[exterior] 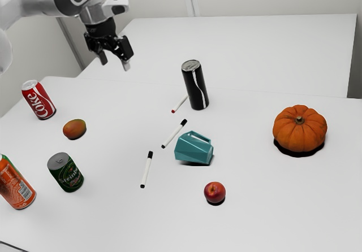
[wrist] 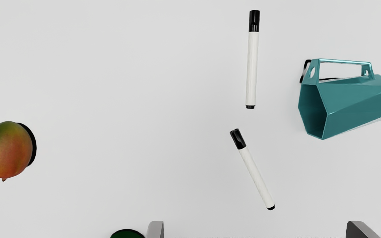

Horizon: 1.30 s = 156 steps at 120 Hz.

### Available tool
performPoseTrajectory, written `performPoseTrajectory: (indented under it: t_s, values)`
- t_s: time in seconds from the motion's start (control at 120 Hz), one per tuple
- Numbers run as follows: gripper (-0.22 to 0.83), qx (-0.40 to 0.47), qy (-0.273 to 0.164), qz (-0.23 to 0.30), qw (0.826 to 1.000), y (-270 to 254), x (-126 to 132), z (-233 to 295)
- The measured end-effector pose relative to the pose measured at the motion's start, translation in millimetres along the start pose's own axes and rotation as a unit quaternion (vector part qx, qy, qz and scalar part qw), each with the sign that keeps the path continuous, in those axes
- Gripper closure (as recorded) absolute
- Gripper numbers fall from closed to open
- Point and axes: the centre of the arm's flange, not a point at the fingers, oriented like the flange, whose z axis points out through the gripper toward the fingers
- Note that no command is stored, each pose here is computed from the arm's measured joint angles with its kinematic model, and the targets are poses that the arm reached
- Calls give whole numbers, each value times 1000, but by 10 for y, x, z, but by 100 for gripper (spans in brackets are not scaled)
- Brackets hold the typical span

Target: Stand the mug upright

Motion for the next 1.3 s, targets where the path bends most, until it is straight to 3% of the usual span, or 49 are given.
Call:
performPoseTrajectory:
  t_s: [0.142,0.275,0.483,0.65,0.95,1.3]
  values:
    - [0,-21,-1,1,1000,-25,8,158]
    - [0,-110,-17,-19,994,-38,-6,569]
    - [0,-247,-37,-90,964,-256,-34,1290]
    - [0,-313,-60,-105,942,-125,116,1896]
    - [0,-381,-90,-113,913,232,151,2639]
    - [2,-437,-96,-116,887,474,192,3168]
